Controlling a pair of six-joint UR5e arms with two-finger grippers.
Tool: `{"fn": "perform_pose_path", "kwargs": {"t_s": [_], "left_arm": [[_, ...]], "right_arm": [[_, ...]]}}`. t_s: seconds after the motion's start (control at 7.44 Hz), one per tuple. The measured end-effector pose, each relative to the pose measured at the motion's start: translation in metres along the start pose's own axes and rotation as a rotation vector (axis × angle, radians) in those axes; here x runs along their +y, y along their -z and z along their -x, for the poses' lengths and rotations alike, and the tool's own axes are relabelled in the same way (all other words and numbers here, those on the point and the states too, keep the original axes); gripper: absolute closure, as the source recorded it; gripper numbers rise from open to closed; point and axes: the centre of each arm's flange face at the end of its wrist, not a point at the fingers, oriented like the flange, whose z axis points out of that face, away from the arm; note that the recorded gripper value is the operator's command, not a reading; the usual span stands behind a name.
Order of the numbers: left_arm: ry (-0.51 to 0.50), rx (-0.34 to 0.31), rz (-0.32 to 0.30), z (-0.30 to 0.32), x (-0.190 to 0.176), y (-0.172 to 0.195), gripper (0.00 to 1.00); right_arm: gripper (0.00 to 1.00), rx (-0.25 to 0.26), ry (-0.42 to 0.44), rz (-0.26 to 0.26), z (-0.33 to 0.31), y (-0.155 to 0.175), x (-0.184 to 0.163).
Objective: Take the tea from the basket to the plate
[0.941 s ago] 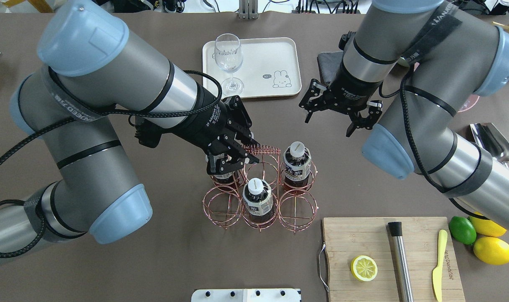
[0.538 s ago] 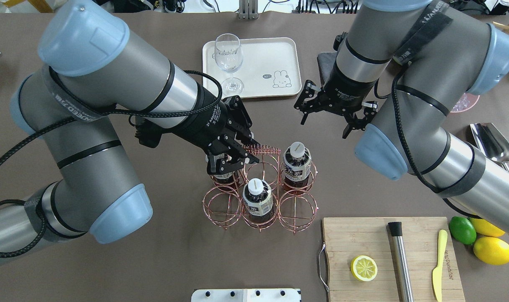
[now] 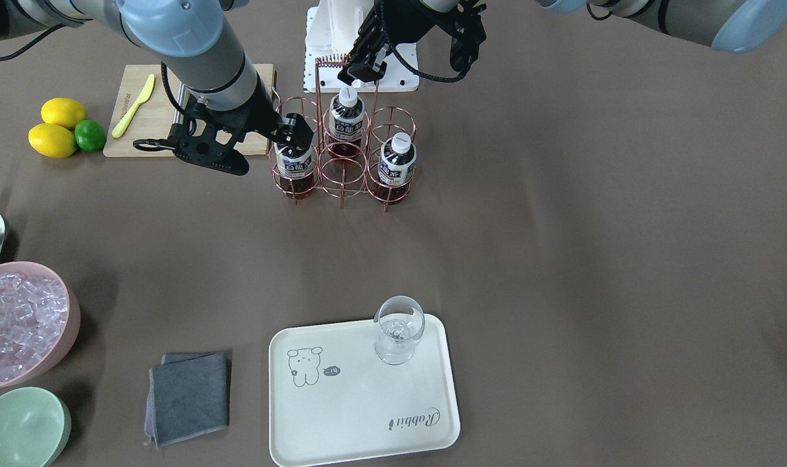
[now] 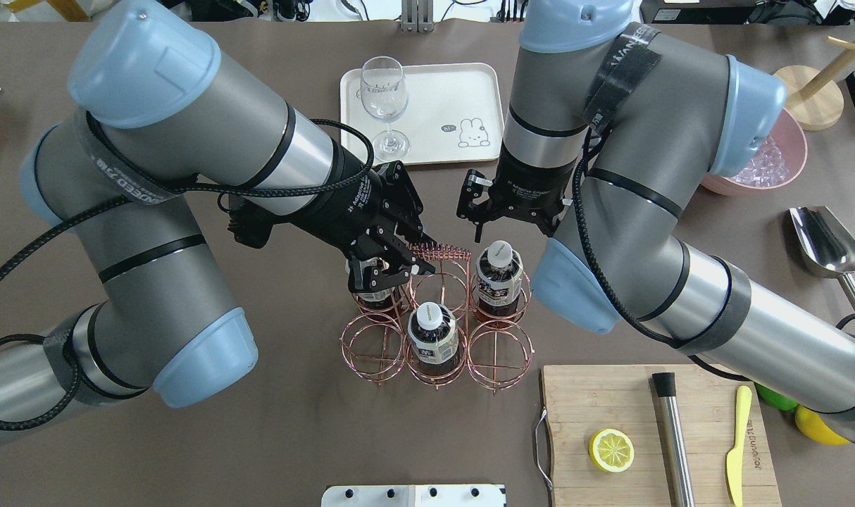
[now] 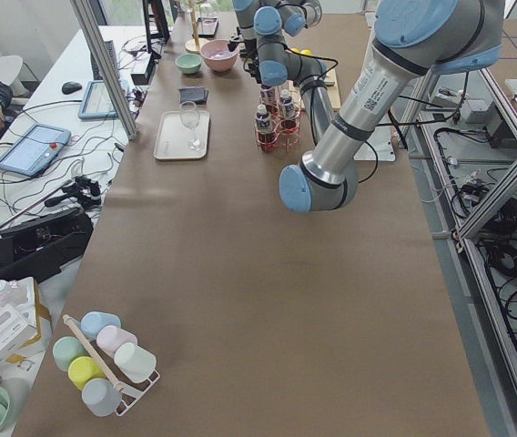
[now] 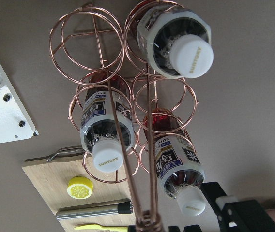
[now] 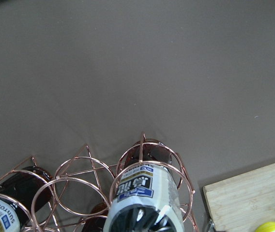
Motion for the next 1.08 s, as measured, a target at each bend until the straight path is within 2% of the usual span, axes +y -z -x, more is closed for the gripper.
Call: {"fn": "perform_pose_path", "kwargs": {"t_s": [0.13,0.54,0.67,0.81,0.94,1.08], "left_arm": [[0.000,0.000,0.000,0.000,0.000,0.000,1.00],[0.000,0.000,-0.001,-0.001,-0.002,-0.002,1.00],[0.000,0.000,0.000,-0.002,-0.002,-0.003,1.00],[-0.001,0.000,0.000,-0.002,-0.002,-0.003,1.00],[-0.001,0.000,0.000,-0.002,-0.002,-0.003,1.00],[-0.001,0.000,0.000,-0.002,-0.002,-0.003,1.00]], "right_arm": [[0.41,0.005,0.001,0.003,0.001,-0.001,0.002],[0.41,0.004,0.004,0.014,0.005,-0.003,0.008],[0.53,0.004,0.007,0.018,0.007,-0.004,0.010],[0.72,0.007,0.008,0.019,0.007,-0.006,0.012],[0.99,0.009,0.010,0.018,0.008,-0.007,0.012],[1.00,0.010,0.011,0.016,0.008,-0.007,0.013]]}}
